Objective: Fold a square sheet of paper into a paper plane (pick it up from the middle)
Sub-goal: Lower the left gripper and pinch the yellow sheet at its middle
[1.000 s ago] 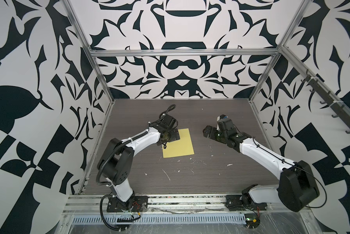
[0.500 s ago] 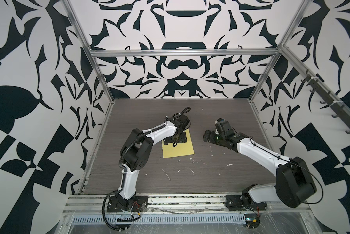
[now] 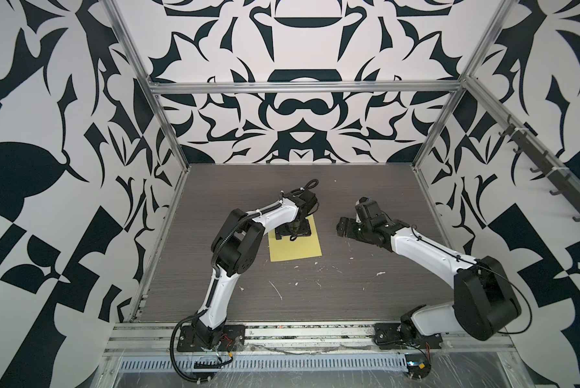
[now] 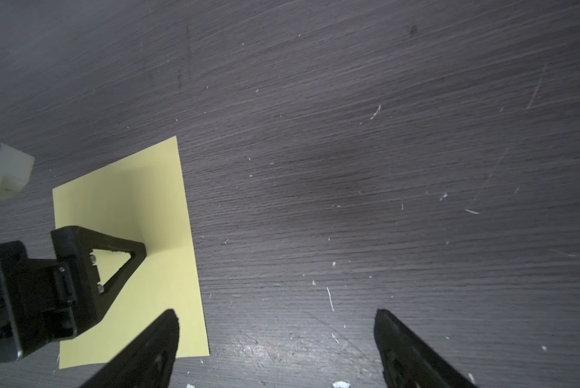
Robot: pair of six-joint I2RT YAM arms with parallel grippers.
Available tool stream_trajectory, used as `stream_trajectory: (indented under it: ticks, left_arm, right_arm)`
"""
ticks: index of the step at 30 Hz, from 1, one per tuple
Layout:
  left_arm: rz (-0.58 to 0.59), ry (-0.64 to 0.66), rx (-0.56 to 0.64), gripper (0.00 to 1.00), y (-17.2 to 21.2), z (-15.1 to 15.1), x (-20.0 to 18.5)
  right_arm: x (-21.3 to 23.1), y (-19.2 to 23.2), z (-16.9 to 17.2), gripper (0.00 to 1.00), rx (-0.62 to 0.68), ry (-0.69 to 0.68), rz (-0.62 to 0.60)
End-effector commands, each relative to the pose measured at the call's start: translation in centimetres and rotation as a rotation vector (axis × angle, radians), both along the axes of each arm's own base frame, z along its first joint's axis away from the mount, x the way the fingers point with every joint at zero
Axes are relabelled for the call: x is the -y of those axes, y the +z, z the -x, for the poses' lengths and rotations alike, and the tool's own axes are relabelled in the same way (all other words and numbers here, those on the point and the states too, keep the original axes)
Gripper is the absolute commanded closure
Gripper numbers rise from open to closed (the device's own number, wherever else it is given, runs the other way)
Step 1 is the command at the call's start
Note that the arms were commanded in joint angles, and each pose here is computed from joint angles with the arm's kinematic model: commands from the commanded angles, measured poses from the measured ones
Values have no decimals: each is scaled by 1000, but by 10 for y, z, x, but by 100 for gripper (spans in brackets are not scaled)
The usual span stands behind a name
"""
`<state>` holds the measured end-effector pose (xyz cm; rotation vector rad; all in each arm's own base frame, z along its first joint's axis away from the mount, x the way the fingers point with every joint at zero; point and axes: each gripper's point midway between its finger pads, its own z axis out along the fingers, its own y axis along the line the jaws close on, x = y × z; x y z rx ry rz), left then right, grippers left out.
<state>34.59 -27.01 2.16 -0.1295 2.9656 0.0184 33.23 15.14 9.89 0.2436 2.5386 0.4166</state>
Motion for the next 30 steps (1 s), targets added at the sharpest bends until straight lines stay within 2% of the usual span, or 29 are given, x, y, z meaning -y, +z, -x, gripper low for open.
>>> stream_trajectory:
  ticks: [1, 14, 21, 22, 30]
  left_arm:
    - [-56, 10, -74, 10, -15, 12, -9]
    - [-86, 20, -162, 14, -54, 33, -21]
    - [-116, 25, -168, 14, -59, 35, -29]
    - [-117, 26, -169, 18, -60, 36, -30]
    - [-107, 32, -181, 25, -68, 38, -32]
  right_arm:
    - [-2, 4, -4, 6, 19, 9, 2]
    - [-2, -3, -3, 8, 0, 4, 7]
    - [-2, -2, -4, 8, -1, 1, 3]
    - [-3, -3, -4, 8, -3, 0, 3]
    - [-2, -5, -4, 9, -10, -4, 2]
